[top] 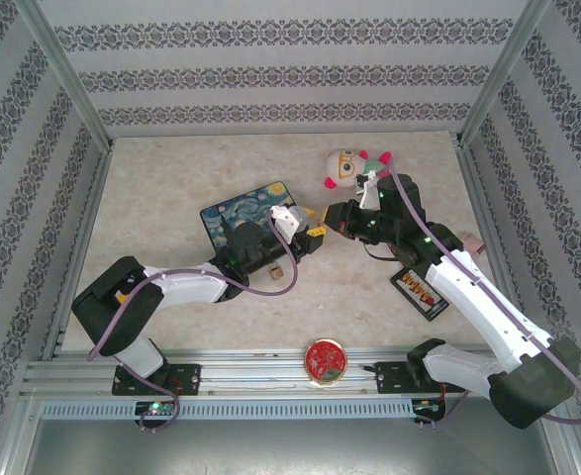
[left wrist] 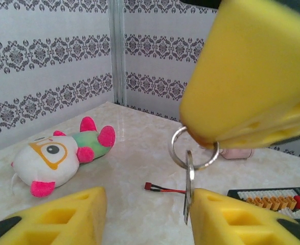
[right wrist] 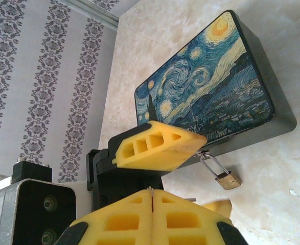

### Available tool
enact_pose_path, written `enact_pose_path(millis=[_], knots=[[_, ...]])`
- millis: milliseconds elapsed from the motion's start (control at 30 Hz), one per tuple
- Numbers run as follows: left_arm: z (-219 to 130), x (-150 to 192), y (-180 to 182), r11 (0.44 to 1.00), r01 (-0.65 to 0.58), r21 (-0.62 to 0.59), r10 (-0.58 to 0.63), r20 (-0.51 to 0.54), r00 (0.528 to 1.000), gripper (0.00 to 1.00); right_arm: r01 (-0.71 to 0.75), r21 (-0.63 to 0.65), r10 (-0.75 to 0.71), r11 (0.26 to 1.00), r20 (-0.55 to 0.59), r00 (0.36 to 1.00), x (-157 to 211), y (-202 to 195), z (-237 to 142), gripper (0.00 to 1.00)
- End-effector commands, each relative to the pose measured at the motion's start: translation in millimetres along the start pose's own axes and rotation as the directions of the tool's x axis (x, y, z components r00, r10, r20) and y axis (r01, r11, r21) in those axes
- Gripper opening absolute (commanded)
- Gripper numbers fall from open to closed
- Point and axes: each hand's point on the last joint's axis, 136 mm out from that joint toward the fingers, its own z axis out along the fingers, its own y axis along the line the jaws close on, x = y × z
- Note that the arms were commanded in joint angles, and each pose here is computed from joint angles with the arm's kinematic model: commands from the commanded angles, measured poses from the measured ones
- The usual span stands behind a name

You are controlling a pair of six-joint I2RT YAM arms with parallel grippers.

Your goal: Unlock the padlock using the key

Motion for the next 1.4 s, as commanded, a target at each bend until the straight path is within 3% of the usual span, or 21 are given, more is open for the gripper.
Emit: enact_pose_path(millis=[0, 400, 733, 767, 833, 900, 1367], knots=[[4.2, -23.4, -5.3, 1.000, -0.021, 0.014, 0.019, 0.080, 0.997, 0.36, -0.009, -0.018, 0.009, 1.000, -0.004, 1.000, 0.2, 1.0, 2.1, 0.00], [-0.8, -19.1, -0.2, 0.999, -0.043, -0.021, 0.045, 0.055, 0.997, 0.00, -0.010, -0.007, 0.010, 1.000, -0.006, 1.000, -0.1, -2.5, 5.5, 0.00], [-15.0, -14.1, 16.2, 0.963, -0.245, -0.114, 0.239, -0.059, 0.969, 0.00, 0.013, 0.046, -0.013, 0.999, -0.004, 1.000, -1.8, -8.0, -4.0, 0.04], [-16.1, -14.9, 17.2, 0.956, -0.270, -0.116, 0.263, -0.073, 0.962, 0.00, 0.014, 0.044, -0.014, 0.999, -0.004, 1.000, -1.6, -7.4, -5.0, 0.06], [-17.2, -14.0, 19.7, 0.942, -0.313, -0.121, 0.301, -0.102, 0.948, 0.00, 0.012, 0.044, -0.012, 0.999, -0.007, 1.000, -1.3, -7.1, -6.1, 0.23], [-18.9, -12.6, 24.0, 0.925, -0.354, -0.138, 0.338, -0.126, 0.933, 0.00, 0.010, 0.049, -0.009, 0.999, -0.010, 1.000, -1.3, -7.3, -7.1, 0.28], [-19.1, -18.8, 28.4, 0.836, -0.528, -0.149, 0.501, -0.182, 0.846, 0.00, -0.086, -0.052, 0.079, 0.995, -0.110, 0.991, -3.4, 20.2, 5.9, 0.36]])
